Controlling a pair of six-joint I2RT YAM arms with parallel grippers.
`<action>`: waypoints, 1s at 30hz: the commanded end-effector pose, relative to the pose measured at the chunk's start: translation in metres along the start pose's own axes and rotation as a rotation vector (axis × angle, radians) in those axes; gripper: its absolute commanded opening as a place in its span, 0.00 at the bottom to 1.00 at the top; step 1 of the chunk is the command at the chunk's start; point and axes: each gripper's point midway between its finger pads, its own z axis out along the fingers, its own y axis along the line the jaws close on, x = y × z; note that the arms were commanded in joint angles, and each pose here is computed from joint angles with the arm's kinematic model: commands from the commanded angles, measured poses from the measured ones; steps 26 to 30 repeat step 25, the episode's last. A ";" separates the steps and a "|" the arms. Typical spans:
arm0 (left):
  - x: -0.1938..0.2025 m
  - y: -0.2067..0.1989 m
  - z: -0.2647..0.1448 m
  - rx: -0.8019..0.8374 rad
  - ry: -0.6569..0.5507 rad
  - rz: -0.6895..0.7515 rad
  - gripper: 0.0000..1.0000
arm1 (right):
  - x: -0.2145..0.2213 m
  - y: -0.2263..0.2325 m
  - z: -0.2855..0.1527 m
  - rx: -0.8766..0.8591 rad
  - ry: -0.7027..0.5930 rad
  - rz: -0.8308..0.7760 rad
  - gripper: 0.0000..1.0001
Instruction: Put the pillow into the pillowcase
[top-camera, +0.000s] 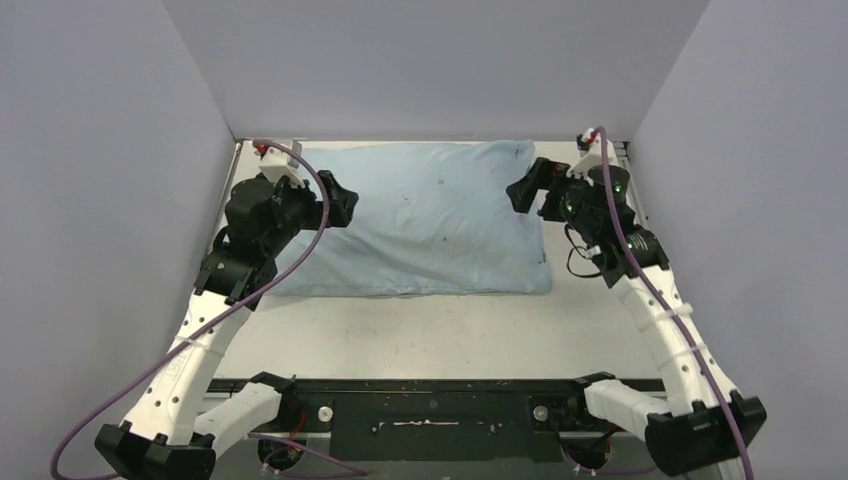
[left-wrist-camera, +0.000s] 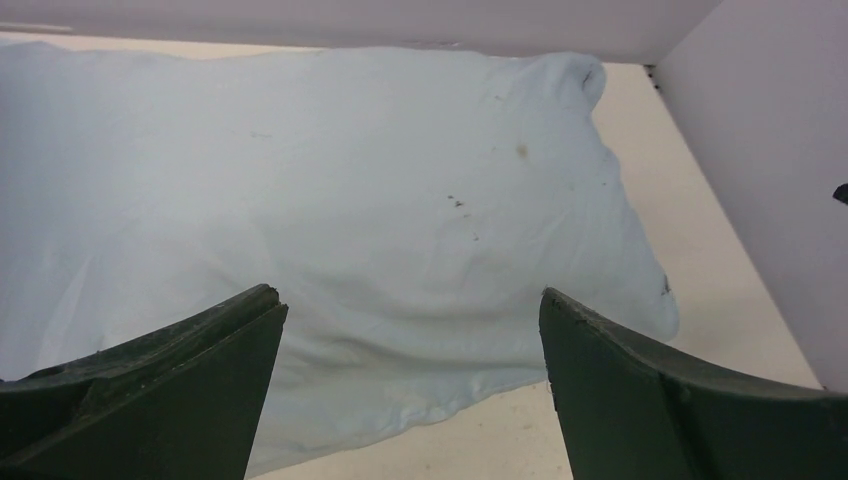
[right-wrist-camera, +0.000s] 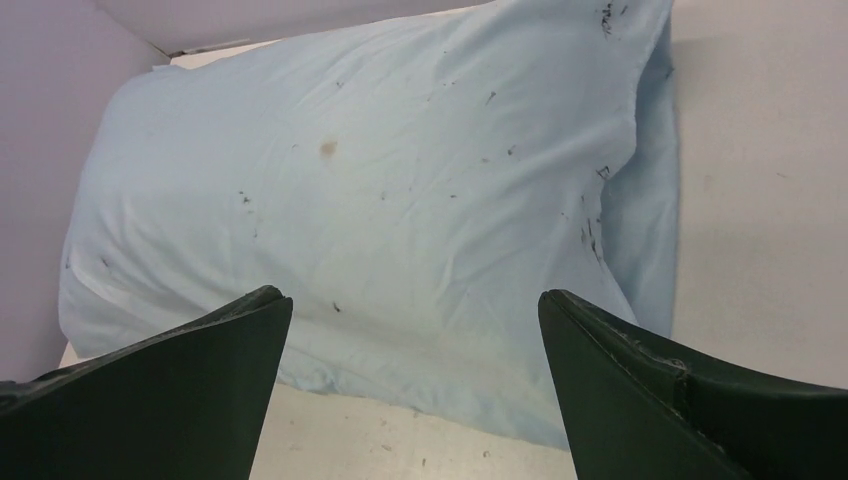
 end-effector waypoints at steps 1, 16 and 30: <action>-0.042 -0.031 -0.031 0.124 -0.141 -0.015 0.97 | 0.007 -0.007 -0.044 0.047 -0.080 0.046 1.00; -0.027 -0.019 -0.077 0.128 -0.283 -0.120 0.97 | 0.013 0.011 -0.105 -0.052 -0.133 -0.013 1.00; -0.020 -0.015 -0.076 0.113 -0.273 -0.131 0.97 | 0.008 0.011 -0.112 -0.045 -0.161 0.014 1.00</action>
